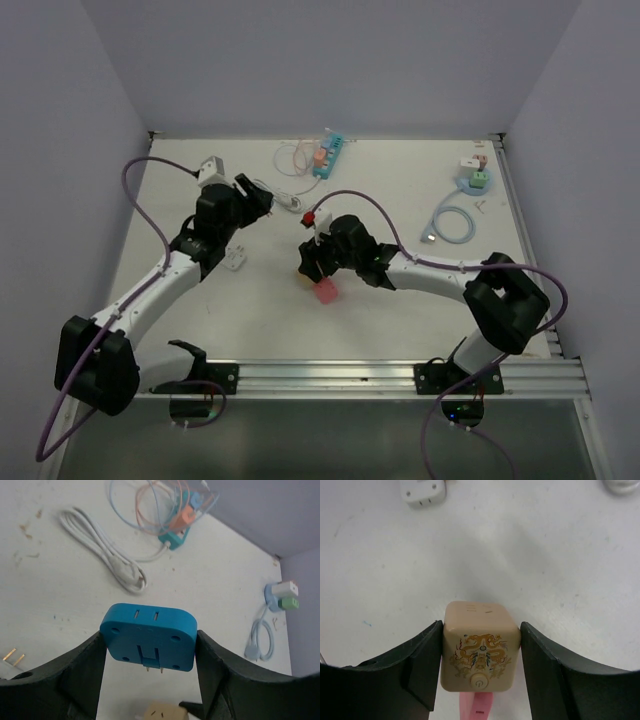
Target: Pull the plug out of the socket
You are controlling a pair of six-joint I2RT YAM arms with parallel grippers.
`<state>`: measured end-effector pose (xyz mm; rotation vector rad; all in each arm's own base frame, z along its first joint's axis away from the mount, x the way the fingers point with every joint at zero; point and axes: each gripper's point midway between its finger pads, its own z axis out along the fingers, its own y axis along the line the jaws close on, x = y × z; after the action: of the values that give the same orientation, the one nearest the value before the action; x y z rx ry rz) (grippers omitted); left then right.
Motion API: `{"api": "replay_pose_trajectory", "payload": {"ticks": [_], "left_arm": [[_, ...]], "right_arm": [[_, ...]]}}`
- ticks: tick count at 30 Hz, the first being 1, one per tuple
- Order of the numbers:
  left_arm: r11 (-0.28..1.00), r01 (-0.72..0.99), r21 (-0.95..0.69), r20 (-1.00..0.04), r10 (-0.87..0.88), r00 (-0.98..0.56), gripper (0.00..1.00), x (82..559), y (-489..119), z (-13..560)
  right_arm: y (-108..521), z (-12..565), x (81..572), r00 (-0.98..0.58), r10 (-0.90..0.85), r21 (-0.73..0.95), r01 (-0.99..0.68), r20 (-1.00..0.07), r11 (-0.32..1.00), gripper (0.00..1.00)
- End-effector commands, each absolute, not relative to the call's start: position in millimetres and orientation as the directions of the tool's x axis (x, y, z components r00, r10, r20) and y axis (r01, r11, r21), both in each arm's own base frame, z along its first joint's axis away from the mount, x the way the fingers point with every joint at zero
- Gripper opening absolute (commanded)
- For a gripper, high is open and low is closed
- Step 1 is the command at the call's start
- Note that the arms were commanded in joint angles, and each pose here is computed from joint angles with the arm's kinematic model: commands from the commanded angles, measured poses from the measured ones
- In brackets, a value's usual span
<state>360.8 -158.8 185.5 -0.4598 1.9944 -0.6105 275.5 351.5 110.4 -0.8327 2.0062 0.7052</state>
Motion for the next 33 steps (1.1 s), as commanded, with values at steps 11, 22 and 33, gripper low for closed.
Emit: {"api": "replay_pose_trajectory", "payload": {"ticks": [11, 22, 33], "left_arm": [[0.878, -0.185, -0.441, -0.822, -0.478, -0.311, 0.04, 385, -95, 232], [0.930, -0.364, 0.049, -0.692, -0.231, -0.684, 0.22, 385, -49, 108], [0.924, -0.346, 0.161, -0.520, -0.219, -0.826, 0.45, 400, -21, 44]], "right_arm": [[342, 106, 258, -0.469, -0.321, 0.195, -0.763, -0.823, 0.616, 0.00], [334, 102, 266, -0.494, -0.295, 0.187, -0.713, -0.818, 0.675, 0.00], [328, 91, 275, -0.522, -0.291, 0.169, -0.665, -0.802, 0.727, 0.00]]}}
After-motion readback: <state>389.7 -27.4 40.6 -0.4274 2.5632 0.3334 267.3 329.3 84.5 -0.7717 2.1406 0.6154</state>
